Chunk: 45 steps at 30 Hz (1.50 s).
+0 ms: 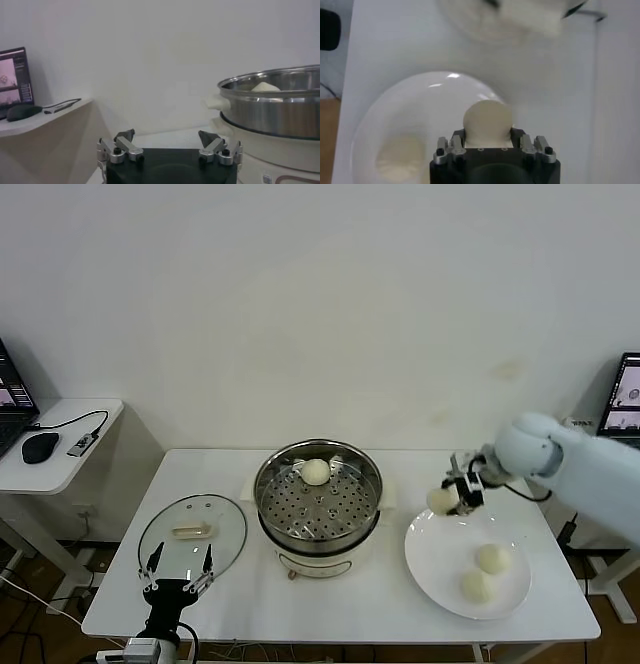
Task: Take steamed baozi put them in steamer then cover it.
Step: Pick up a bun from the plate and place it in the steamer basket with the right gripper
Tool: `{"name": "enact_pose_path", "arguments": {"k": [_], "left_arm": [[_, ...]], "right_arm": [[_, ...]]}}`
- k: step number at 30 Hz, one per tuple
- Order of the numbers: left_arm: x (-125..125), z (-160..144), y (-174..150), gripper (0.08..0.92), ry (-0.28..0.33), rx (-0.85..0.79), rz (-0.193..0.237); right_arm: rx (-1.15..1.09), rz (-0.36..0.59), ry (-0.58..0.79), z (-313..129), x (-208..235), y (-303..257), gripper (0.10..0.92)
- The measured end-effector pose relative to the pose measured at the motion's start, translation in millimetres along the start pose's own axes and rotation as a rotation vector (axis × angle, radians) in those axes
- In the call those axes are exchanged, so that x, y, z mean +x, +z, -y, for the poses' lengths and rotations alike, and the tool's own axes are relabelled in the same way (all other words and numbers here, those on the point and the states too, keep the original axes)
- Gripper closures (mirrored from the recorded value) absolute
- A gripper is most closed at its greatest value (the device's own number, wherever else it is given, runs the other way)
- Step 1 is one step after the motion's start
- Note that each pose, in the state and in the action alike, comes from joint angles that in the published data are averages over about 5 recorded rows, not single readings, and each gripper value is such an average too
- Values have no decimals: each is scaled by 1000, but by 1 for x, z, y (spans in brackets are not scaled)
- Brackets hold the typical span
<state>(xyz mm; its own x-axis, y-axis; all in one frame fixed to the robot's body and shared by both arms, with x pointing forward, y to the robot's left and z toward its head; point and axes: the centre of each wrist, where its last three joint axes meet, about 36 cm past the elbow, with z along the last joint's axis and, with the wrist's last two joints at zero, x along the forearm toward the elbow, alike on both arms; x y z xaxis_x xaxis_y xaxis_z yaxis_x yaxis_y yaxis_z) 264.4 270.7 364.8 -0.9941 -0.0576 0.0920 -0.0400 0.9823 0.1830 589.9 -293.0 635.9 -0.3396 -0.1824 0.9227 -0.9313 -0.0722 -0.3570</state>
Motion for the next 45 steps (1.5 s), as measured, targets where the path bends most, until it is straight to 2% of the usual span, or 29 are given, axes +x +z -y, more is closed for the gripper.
{"name": "enact_pose_path", "arguments": {"k": [6, 12, 27, 45], "left_arm": [[-2, 0, 1, 177, 1, 0, 0], [-3, 0, 2, 177, -5, 3, -2], [0, 1, 2, 177, -19, 8, -8], [0, 1, 2, 177, -24, 12, -4]], "right_arm": [[18, 60, 24, 27, 26, -54, 446], [34, 110, 5, 43, 24, -116, 445], [40, 132, -78, 44, -55, -231, 443], [10, 119, -93, 30, -123, -280, 431]]}}
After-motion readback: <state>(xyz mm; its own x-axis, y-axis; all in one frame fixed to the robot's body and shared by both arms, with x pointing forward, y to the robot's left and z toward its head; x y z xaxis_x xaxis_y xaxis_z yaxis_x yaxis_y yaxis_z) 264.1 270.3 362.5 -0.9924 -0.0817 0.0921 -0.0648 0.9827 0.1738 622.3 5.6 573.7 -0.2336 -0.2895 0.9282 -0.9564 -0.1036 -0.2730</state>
